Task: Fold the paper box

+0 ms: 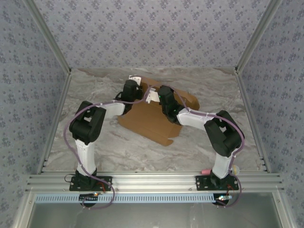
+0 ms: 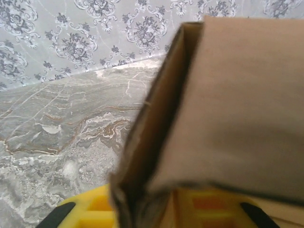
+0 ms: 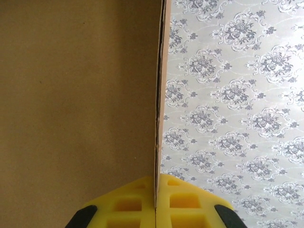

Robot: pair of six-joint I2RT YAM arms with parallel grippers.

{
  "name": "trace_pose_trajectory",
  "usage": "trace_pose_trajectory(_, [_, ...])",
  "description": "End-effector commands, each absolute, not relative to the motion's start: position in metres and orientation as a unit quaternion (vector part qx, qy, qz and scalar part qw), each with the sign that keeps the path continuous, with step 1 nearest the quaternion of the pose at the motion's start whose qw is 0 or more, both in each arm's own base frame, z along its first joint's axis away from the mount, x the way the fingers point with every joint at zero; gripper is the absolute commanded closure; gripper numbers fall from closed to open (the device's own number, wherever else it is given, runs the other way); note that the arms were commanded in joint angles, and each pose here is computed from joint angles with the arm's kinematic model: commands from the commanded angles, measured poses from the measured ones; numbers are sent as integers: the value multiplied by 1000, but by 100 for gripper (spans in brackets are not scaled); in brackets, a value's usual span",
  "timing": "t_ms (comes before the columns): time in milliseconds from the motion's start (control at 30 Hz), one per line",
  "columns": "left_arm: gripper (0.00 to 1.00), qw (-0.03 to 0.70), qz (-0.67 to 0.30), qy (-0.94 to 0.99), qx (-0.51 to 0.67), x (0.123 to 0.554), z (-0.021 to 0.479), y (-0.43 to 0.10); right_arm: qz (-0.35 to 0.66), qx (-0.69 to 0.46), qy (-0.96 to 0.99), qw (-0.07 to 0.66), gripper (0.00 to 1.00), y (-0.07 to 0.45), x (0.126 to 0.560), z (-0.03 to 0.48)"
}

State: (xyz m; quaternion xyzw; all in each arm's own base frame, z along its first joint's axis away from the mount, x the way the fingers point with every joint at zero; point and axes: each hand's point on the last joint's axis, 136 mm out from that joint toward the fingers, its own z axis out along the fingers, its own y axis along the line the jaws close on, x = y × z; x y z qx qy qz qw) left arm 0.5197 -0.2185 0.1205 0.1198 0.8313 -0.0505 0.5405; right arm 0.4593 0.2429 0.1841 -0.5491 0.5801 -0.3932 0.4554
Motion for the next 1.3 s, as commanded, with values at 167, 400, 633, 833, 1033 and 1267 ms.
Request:
trace_pose_trajectory(167, [56, 530, -85, 831, 147, 515, 127, -199, -383, -575, 591, 416, 100, 236, 452, 166])
trace_pose_trajectory(400, [47, 518, -92, 839, 140, 513, 116, -198, -381, -575, 590, 419, 100, 237, 452, 169])
trace_pose_trajectory(633, [40, 501, -92, 850, 133, 516, 102, -198, -380, -572, 593, 420, 100, 236, 452, 170])
trace_pose_trajectory(833, [39, 490, -88, 858, 123, 524, 97, -200, -378, -572, 594, 420, 100, 237, 451, 169])
trace_pose_trajectory(1033, [39, 480, -68, 866, 122, 530, 94, -201, -378, -571, 594, 422, 100, 236, 452, 171])
trace_pose_trajectory(1267, [49, 480, -78, 867, 110, 535, 94, -205, -375, -572, 595, 421, 100, 238, 451, 170])
